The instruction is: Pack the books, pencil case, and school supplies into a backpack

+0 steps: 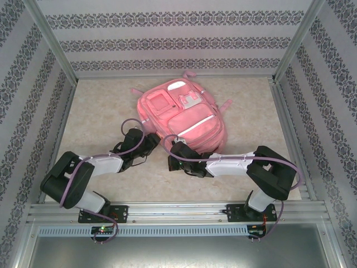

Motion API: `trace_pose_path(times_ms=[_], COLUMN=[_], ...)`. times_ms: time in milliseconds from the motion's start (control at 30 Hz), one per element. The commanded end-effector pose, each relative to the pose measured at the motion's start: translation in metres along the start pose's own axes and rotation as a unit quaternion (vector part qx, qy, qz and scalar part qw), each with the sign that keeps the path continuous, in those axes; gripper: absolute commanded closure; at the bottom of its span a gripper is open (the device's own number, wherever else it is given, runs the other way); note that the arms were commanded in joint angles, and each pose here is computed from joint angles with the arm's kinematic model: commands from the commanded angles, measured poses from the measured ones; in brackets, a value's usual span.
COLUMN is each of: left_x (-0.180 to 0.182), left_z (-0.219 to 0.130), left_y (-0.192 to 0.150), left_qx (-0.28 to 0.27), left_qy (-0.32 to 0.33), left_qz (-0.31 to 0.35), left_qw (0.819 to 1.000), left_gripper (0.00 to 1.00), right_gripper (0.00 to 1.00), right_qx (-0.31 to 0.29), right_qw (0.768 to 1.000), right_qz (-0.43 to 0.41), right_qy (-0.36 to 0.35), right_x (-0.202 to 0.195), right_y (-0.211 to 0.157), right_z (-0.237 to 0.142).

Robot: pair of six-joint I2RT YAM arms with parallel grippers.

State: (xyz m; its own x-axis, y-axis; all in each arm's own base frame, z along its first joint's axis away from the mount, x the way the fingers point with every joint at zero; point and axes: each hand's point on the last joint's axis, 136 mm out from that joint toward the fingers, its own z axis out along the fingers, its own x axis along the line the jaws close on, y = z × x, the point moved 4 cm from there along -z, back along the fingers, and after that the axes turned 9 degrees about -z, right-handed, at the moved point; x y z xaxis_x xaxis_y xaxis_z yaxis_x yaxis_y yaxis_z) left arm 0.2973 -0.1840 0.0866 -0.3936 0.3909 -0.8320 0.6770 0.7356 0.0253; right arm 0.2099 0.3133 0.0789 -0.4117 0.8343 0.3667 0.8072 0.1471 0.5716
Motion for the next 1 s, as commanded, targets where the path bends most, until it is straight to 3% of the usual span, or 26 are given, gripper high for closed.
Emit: trace_pose_path(times_ms=[0, 267, 567, 967], left_x=[-0.006, -0.006, -0.005, 0.001], left_z=[0.011, 0.015, 0.002, -0.014], left_y=[0.000, 0.007, 0.033, 0.058], left_qx=[0.006, -0.014, -0.050, -0.079], left_qy=[-0.038, -0.030, -0.008, 0.015], left_qz=[-0.012, -0.002, 0.008, 0.000], left_qw=[0.999, 0.999, 0.999, 0.997], left_gripper=[0.59, 0.85, 0.92, 0.95], right_gripper=[1.00, 1.00, 1.00, 1.00], right_qx=[-0.021, -0.004, 0.028, 0.037], right_qw=[0.998, 1.000, 0.998, 0.998], right_qz=[0.004, -0.012, -0.038, -0.031], right_qy=[0.051, 0.014, -0.032, -0.043], right_x=[0.026, 0.012, -0.010, -0.043], right_y=[0.014, 0.004, -0.014, -0.033], right_z=[-0.001, -0.005, -0.025, -0.057])
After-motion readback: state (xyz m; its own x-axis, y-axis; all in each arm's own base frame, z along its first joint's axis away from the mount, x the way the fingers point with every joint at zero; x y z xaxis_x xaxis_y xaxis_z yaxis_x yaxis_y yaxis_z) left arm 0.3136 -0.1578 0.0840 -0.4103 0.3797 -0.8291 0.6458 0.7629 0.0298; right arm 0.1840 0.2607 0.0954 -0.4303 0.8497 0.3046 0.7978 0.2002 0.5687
